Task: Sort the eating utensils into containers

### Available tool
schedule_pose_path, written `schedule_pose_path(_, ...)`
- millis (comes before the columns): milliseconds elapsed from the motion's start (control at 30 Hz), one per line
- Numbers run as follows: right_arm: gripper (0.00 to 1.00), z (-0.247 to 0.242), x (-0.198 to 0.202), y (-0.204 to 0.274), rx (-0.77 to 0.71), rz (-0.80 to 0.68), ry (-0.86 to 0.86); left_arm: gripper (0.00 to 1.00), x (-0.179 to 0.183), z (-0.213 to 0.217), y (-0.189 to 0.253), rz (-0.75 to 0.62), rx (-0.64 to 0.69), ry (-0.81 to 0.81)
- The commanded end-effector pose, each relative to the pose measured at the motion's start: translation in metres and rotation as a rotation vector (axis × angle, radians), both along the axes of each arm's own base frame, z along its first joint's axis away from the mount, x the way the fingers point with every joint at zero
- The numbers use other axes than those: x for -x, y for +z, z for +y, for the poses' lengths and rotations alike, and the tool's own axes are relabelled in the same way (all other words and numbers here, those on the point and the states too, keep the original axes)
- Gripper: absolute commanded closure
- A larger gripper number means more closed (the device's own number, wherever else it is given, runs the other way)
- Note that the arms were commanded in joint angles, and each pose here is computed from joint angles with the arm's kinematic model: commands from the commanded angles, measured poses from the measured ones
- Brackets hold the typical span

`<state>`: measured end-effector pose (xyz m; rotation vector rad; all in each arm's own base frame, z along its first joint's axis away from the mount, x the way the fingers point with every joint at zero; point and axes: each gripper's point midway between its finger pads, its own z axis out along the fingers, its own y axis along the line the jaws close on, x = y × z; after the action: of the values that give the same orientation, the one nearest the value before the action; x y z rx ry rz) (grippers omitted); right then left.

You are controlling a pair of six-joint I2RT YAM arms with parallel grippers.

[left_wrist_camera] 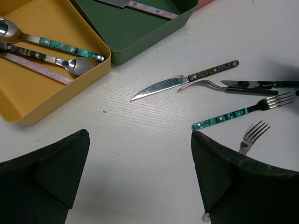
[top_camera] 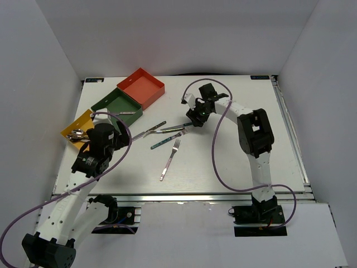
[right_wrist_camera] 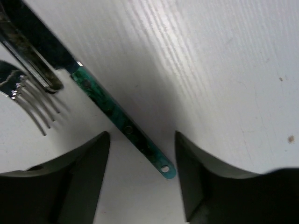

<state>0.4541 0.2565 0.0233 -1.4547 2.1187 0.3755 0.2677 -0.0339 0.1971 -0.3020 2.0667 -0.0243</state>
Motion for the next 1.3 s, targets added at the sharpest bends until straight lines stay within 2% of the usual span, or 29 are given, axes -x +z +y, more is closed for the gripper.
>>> schedule_pose_path(0, 0.42, -0.011, 0.021, -0.015, 0.031, 0.039, 0.05, 0.02, -0.001, -0.002, 0.007, -0.031, 0.01, -0.013)
schedule_pose_path(200, 0.6, -0.025, 0.025, -0.023, 0.065, -0.006, 0.007, 0.02, -0.002, -0.002, 0.006, -0.026, 0.008, -0.011)
schedule_pose_path(267, 0.61, -0.03, 0.025, -0.02, 0.08, -0.037, -0.01, 0.02, -0.002, -0.002, 0.006, -0.026, 0.008, -0.011)
schedule_pose_path(367, 0.67, -0.041, 0.028, -0.023, 0.111, -0.062, -0.037, 0.02, -0.001, -0.002, 0.006, -0.027, 0.007, -0.008)
schedule_pose_path(567, 0.88, -0.056, 0.037, -0.031, 0.153, -0.071, -0.068, 0.02, 0.0, 0.0, 0.008, -0.035, 0.008, 0.0)
schedule_pose_path(667, 0.95, -0.055, 0.044, -0.032, 0.138, -0.051, -0.07, 0.02, 0.0, 0.0, 0.008, -0.036, 0.008, 0.003)
schedule_pose_path(767, 1.0, -0.054, 0.049, -0.03, 0.11, -0.038, -0.098, 0.02, 0.0, 0.001, 0.008, -0.038, 0.008, 0.004)
schedule_pose_path(900, 1.0, -0.053, 0.046, -0.016, 0.058, -0.019, -0.219, 0.02, 0.0, 0.001, 0.008, -0.036, 0.008, 0.005)
schedule_pose_path(933, 1.0, -0.052, 0.046, -0.012, 0.018, 0.014, -0.301, 0.02, 0.0, 0.001, 0.008, -0.036, 0.008, 0.003)
schedule_pose_path(1033, 1.0, -0.042, 0.045, 0.017, -0.097, 0.046, -0.398, 0.02, -0.001, -0.004, 0.012, -0.042, 0.021, -0.017)
schedule_pose_path(1133, 1.0, -0.034, 0.049, 0.051, -0.254, 0.064, -0.568, 0.02, -0.005, -0.021, 0.014, -0.021, 0.094, -0.065)
schedule_pose_path(1167, 1.0, -0.028, 0.058, 0.054, -0.323, 0.11, -0.619, 0.02, -0.005, -0.041, 0.016, -0.009, 0.196, -0.112)
schedule_pose_path(1233, 1.0, -0.008, 0.075, 0.078, -0.383, 0.105, -0.621, 0.02, -0.015, -0.078, 0.025, -0.054, 0.369, -0.225)
schedule_pose_path(1267, 1.0, 0.002, 0.086, 0.087, -0.401, 0.105, -0.612, 0.02, -0.021, -0.11, 0.05, -0.127, 0.558, -0.32)
